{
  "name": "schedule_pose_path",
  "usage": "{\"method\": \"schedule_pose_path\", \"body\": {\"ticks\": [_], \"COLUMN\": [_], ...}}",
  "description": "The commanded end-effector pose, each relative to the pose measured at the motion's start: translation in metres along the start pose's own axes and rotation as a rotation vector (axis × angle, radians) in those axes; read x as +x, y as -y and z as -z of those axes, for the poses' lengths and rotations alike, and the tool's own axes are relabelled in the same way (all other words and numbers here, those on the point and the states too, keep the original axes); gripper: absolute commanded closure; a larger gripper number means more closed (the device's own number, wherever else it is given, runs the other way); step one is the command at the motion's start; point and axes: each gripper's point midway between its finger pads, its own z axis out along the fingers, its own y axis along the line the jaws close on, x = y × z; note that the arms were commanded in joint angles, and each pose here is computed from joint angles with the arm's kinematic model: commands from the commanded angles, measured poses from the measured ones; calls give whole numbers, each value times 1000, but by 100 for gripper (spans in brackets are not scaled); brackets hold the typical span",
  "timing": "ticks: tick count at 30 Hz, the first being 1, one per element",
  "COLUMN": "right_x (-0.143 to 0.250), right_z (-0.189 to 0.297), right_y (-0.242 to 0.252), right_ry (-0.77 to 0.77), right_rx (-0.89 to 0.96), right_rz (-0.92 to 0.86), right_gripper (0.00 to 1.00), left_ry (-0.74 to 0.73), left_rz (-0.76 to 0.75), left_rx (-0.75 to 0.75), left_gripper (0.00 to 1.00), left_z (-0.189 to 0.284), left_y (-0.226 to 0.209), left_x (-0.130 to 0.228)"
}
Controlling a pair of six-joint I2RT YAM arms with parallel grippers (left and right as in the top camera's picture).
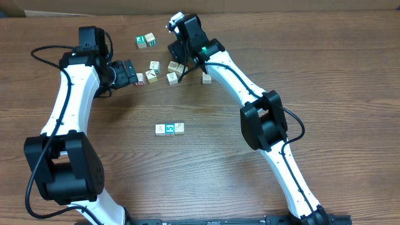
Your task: Form a horizontal line
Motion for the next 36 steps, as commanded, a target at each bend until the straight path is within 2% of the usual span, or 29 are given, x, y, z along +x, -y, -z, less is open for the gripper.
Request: {"method": "schedule_pose_path", "body": {"ticks": [1,9,11,15,19,26,36], "right_x": [12,18,20,23,25,21,26], "right_z": [-5,-5,-5,-5,-5,-5,-10], "right_y": [2,1,0,-1,-5,-1,15], "right_ry": [-32,-59,-65,-79,-84,-69,-65], "right_rx": [-2,-9,-10,-17,-39,-29,-59], "right_rz": [2,5,5,3,3,-5,-88], "right_gripper": [26,59,61,60,47,36,33], "left_ry": [5,5,5,5,5,5,5], "left_rz": [-13,-12,-13,-13,-13,-13,-13], "left_rx": [0,0,0,0,0,0,-1], "left_gripper": [0,0,0,0,0,0,0], "left_z": [-1,-1,-1,-1,-1,-1,-1], "left_y": [5,5,5,5,5,5,5], "left_x": [-1,-1,-1,-1,-1,-1,-1]}}
